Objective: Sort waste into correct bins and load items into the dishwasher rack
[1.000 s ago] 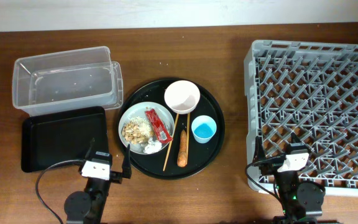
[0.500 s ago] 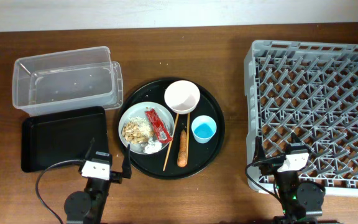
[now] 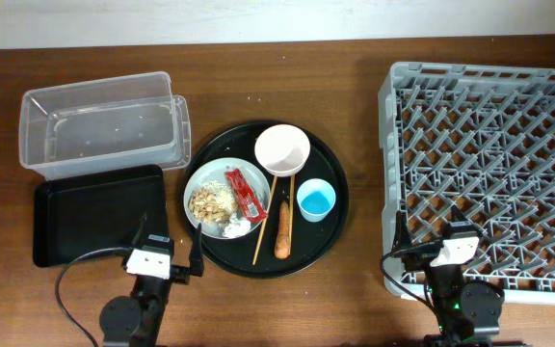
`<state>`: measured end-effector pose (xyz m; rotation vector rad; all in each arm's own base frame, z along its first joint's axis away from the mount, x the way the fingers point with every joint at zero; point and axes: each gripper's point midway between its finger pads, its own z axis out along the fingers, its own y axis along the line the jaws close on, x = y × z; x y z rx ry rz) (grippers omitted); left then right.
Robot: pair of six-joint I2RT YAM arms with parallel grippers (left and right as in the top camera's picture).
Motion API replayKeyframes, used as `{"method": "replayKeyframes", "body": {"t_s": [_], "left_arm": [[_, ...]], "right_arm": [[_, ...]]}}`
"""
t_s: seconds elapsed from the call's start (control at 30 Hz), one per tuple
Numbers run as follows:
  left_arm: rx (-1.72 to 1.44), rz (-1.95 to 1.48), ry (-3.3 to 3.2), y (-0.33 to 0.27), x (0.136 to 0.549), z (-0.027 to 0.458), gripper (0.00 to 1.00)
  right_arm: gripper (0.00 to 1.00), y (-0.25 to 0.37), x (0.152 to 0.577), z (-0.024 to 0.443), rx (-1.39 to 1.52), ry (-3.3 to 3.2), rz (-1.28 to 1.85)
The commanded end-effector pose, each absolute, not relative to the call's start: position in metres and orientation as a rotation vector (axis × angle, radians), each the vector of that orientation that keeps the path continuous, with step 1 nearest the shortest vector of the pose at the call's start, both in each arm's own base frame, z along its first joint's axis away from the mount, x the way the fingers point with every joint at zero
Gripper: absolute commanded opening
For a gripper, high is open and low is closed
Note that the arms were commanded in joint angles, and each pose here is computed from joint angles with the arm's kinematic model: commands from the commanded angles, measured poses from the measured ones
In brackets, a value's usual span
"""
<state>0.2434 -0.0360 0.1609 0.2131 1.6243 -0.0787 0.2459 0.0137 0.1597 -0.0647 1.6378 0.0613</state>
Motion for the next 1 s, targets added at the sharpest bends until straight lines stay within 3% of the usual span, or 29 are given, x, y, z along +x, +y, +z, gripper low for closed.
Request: {"method": "replayKeyframes", "body": {"t_s": [0.0,0.3,0.53,0.7,0.97], "left_arm": [[0.176,-0.108,1.630,-0.035,0.243,0.160,0.99],[0.142,-0.173,1.771,-0.038,0.237,0.183,0.99],[0.169,-0.254,2.148,-0.050,0.257,0.194,0.99],[0.145,-0.286,2.525,-0.050,0.248,0.186,0.99],[0.208,-0.447,2.469,-0.077,0.288,0.182,0.99]], "right_arm": [[0.98,0.015,0.246,0.158,-0.073,1.644,0.061],[0.98,0.015,0.237,0.179,-0.071,1.847,0.071],[0.98,0.015,0.228,0.196,0.025,2.141,0.132],[0.98,0.029,0.208,0.182,0.024,2.429,0.234],[0.98,0.031,0.212,0.171,0.028,2.484,0.254]]}}
